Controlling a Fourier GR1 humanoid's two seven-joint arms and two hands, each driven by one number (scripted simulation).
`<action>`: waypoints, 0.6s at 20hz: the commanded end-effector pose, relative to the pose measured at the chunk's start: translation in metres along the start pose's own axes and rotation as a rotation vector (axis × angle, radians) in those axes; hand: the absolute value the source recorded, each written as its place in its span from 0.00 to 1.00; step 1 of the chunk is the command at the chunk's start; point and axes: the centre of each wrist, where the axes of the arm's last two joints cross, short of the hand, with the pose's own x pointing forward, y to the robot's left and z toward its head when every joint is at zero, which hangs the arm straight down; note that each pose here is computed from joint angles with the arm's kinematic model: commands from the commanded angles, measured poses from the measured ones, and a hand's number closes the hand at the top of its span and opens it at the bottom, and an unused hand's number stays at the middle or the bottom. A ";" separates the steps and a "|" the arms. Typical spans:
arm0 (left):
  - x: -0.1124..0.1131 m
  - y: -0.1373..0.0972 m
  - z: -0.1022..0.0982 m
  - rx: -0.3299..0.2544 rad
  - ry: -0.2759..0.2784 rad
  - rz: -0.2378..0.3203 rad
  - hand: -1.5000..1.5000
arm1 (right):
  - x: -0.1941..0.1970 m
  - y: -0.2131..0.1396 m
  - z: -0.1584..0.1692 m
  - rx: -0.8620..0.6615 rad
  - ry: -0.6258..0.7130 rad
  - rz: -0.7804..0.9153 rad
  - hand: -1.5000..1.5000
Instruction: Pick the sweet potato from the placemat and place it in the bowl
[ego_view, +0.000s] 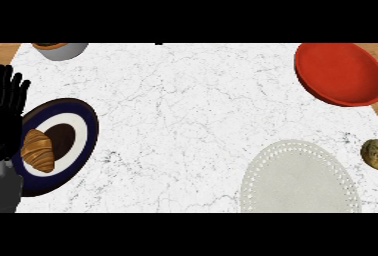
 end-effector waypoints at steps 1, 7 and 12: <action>-0.002 -0.003 0.002 -0.026 -0.007 0.018 0.50 | -0.060 -0.035 0.038 -0.142 0.076 -0.107 1.00; 0.002 -0.012 -0.004 -0.057 0.002 0.022 0.50 | -0.100 -0.062 0.071 -0.277 -0.020 -0.256 1.00; 0.008 -0.014 -0.008 -0.083 -0.018 0.017 0.50 | -0.121 -0.080 0.096 -0.419 -0.128 -0.304 1.00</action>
